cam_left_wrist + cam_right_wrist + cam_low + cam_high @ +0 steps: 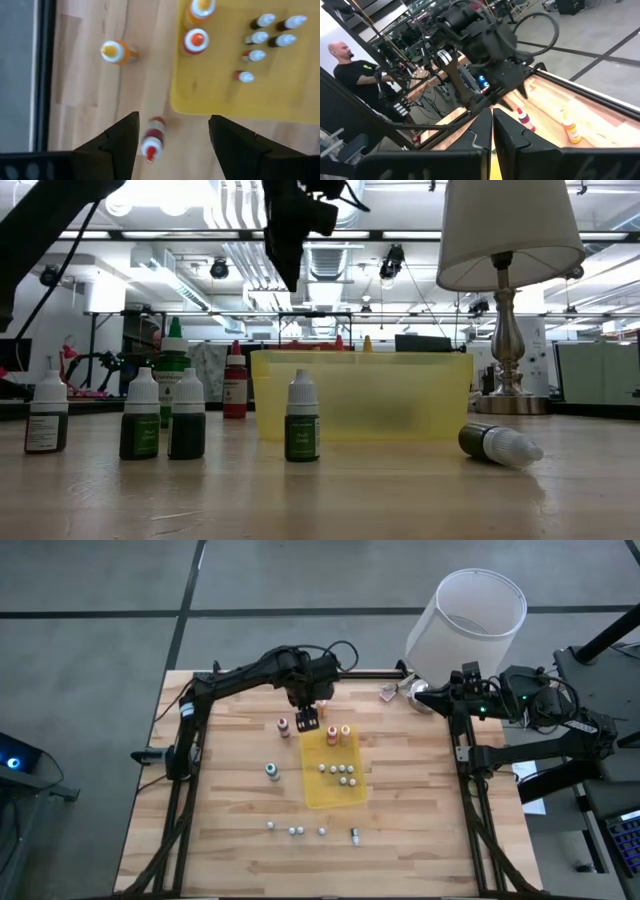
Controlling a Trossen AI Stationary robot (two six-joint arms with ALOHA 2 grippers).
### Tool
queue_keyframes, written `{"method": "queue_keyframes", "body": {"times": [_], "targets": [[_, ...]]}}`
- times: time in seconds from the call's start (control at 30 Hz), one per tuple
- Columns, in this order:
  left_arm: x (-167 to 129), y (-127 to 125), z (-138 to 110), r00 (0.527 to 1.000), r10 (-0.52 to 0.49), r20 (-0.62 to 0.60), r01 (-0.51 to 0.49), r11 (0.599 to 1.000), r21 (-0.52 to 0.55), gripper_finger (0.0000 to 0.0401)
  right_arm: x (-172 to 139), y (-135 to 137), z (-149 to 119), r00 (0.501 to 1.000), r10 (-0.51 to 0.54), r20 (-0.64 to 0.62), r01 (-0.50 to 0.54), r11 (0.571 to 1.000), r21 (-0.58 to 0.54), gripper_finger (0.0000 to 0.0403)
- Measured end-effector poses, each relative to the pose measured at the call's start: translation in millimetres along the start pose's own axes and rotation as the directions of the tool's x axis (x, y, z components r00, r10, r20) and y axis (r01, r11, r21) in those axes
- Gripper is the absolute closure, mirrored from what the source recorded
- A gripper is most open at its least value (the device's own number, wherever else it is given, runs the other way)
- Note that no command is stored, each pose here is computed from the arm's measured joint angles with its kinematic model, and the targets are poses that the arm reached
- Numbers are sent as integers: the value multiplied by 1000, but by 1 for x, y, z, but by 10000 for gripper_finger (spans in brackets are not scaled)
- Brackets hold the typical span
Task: Pick & Place food coloring
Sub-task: Put the large yellow food coloring bottle into the bin
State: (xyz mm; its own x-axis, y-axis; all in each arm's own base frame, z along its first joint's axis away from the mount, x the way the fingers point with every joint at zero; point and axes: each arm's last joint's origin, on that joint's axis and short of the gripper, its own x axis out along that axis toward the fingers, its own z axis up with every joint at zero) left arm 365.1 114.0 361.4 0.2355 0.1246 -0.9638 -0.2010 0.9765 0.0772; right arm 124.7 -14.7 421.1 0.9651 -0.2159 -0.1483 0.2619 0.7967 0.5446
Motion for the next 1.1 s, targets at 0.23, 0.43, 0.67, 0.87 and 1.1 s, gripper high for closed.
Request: {"method": "queue_keyframes", "body": {"times": [0.23,0.43,0.67,0.87,1.1], "targets": [[20,21,4,999,20,40,-23,997,78,190,0,0,0,1000,-2,1,1,997,78,394],[40,28,3,989,147,4,-146,979,145,190,1,-1,0,1000,-23,13,21,995,101,394],[64,28,1,991,131,-15,-128,982,139,190,5,-1,0,998,-53,17,51,995,91,394],[73,32,3,998,-28,50,26,998,51,190,8,-1,-1,998,-58,10,57,996,62,394],[71,53,7,990,-36,135,41,998,-40,190,8,-3,-3,997,-74,-13,74,997,38,394]]}}
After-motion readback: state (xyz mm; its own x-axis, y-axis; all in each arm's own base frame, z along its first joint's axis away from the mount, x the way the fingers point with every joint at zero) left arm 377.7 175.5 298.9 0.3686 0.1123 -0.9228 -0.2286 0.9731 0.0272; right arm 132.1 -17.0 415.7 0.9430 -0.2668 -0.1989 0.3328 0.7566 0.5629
